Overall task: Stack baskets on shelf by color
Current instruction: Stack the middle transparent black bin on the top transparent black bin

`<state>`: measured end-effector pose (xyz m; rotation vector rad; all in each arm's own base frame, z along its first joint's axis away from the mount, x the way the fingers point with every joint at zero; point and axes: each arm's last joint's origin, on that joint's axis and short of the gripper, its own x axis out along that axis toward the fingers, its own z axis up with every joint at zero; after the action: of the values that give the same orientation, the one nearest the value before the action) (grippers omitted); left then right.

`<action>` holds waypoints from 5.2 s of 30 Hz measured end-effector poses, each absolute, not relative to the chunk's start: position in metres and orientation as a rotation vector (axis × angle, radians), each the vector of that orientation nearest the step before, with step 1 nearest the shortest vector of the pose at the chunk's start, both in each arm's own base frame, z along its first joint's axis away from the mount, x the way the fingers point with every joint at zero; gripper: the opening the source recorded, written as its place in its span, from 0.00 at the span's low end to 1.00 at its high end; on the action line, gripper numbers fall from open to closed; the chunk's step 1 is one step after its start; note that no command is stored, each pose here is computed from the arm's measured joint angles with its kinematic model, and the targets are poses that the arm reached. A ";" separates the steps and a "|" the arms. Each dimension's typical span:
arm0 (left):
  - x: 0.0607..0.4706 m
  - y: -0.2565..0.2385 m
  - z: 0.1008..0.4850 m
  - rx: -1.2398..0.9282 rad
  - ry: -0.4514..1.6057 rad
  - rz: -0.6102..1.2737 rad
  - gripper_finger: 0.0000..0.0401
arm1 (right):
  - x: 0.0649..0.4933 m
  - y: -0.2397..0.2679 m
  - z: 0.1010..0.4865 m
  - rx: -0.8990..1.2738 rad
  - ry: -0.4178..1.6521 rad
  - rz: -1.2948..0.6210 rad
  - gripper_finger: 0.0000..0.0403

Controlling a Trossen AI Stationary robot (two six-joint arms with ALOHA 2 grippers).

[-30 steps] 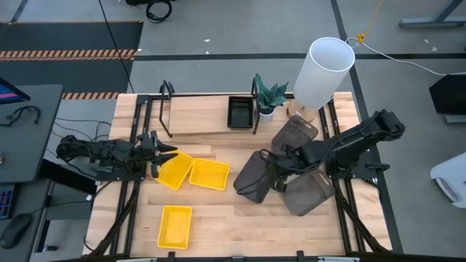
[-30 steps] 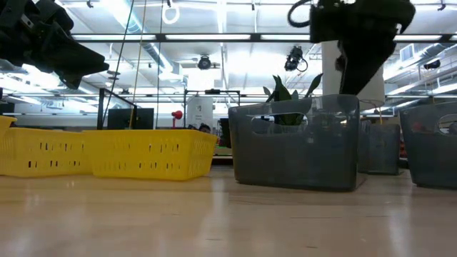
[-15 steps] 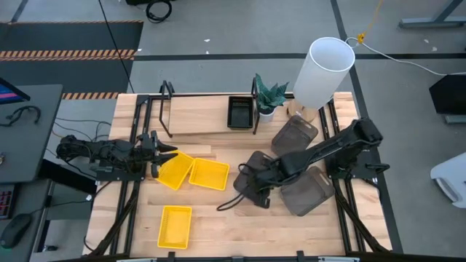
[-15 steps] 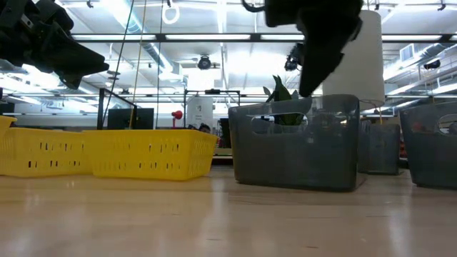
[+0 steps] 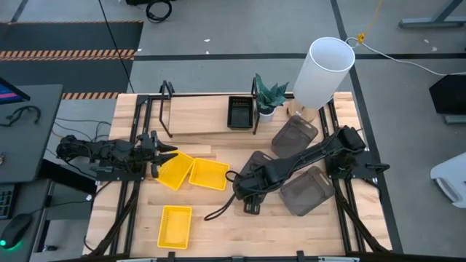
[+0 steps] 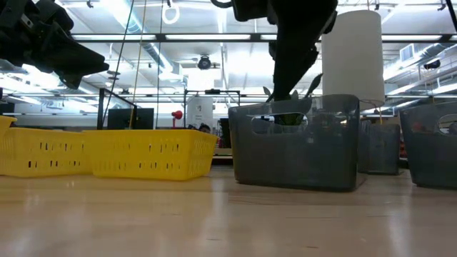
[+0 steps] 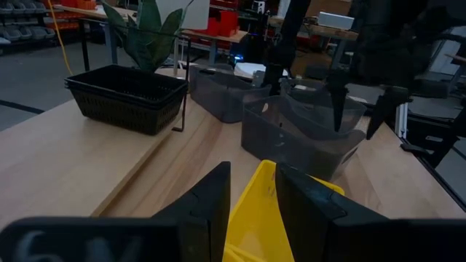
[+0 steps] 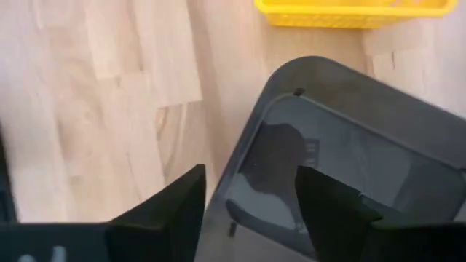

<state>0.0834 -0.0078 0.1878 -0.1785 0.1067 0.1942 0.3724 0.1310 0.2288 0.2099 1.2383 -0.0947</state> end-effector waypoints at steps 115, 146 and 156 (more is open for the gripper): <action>0.083 -0.008 0.188 -0.179 0.106 0.194 0.29 | 0.319 0.130 0.297 -0.025 1.354 -0.586 0.01; 0.083 -0.008 0.188 -0.179 0.107 0.195 0.29 | 0.249 0.041 0.257 0.180 1.276 -0.865 0.01; 0.083 -0.008 0.188 -0.179 0.107 0.195 0.29 | 0.254 0.040 0.256 0.215 1.243 -0.852 0.01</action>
<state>0.0834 -0.0078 0.1878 -0.1786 0.1072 0.1946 0.2537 0.0396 0.2559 0.2148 1.2433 -0.8523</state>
